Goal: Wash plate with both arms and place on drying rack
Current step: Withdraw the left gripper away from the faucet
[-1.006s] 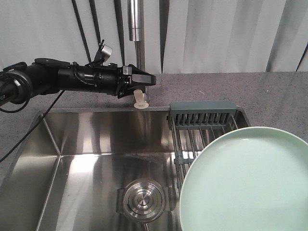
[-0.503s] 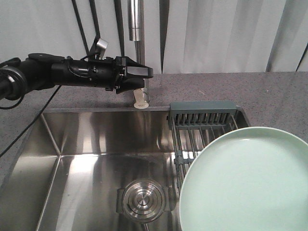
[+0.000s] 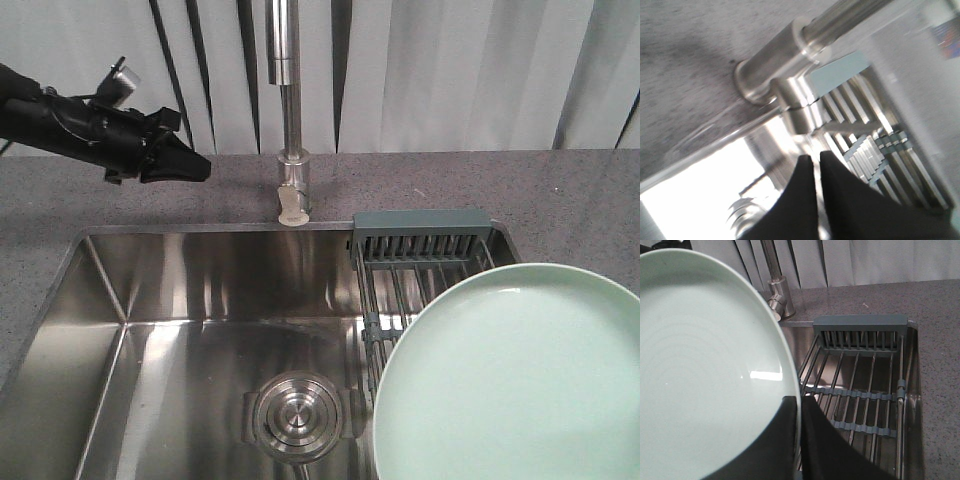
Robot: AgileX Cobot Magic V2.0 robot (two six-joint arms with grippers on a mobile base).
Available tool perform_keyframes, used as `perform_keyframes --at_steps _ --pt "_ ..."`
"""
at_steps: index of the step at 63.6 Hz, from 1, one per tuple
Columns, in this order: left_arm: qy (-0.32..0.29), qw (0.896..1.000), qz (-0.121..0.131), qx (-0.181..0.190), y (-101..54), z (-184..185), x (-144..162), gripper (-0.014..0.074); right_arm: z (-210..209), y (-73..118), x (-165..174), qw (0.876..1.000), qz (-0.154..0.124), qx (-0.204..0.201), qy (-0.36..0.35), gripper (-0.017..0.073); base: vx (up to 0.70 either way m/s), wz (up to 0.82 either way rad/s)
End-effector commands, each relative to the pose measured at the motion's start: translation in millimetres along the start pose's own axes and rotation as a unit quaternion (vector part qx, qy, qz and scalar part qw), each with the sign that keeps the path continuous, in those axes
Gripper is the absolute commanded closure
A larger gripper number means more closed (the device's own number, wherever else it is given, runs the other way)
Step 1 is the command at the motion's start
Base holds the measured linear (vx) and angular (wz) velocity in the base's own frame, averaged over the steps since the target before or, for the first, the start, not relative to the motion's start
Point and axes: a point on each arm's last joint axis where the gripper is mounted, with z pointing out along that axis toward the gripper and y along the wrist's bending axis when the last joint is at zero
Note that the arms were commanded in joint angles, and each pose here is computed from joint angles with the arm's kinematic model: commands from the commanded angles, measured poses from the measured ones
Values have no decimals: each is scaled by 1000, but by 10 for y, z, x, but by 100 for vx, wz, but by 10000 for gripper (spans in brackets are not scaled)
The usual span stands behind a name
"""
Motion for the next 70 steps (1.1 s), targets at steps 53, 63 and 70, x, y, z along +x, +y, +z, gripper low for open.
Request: perform_keyframes --at_steps 53,63,70 --pt "-150 934 184 -269 -1860 -1909 1564 601 -25 16 -146 999 1 0 -48 564 0 0" --pt "-178 941 145 -250 -1617 -1688 2198 601 -25 16 -146 999 1 0 -48 564 0 0" --pt "-223 936 124 -242 -1449 -1559 2621 600 -25 16 -146 999 1 0 -48 564 0 0"
